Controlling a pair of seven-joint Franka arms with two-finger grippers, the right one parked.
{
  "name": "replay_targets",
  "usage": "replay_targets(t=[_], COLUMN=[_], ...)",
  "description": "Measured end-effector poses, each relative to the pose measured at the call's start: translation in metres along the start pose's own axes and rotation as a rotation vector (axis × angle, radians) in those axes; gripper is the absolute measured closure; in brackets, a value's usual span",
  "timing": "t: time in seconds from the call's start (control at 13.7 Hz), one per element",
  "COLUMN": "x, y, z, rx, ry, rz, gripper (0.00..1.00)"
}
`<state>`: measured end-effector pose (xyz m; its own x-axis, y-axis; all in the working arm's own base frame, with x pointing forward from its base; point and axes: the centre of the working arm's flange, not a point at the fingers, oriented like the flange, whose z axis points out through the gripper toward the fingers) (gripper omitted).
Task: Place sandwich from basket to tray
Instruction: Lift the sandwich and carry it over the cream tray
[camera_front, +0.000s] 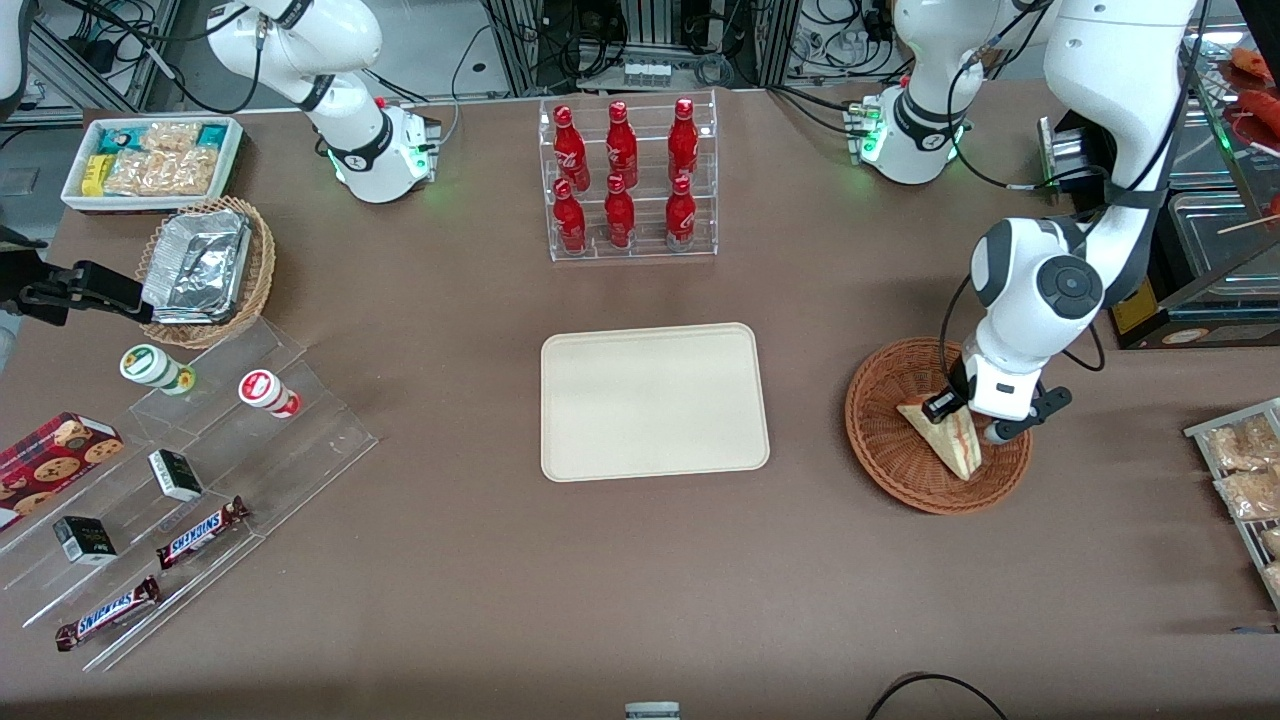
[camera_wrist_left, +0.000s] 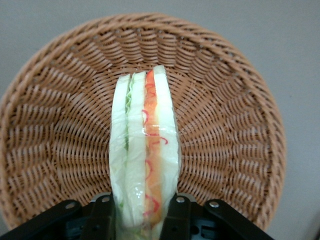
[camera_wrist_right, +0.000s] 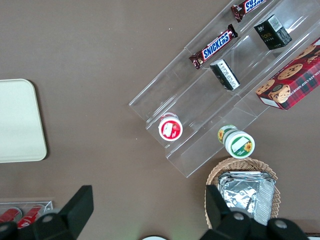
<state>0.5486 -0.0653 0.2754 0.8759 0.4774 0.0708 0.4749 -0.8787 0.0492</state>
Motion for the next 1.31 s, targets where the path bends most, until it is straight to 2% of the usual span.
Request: replay_targets(t=[0.22,0.36,0.58,0.73,0.95,1.17,1.31], x=[0.011,0.004,-0.031,-0.065,-0.118,-0.164,-0.186], y=[0.019,0.058,0.125,0.165,0.218,0.266,0.293], z=[-0.064,-0.124,-0.184,-0.189,-0.17,-0.14,-0.116], rx=[0.035,0.056,0.043,0.03,0.05,0.058,0.071], ry=[-0.038,-0.072,-0.08,-0.078,-0.084,-0.117,-0.125], rz=[0.017,0.059,0.11,0.145,0.24,0.314,0.342], gripper=[0.72,0.81,0.82,0.82,0.82,0.82,0.82])
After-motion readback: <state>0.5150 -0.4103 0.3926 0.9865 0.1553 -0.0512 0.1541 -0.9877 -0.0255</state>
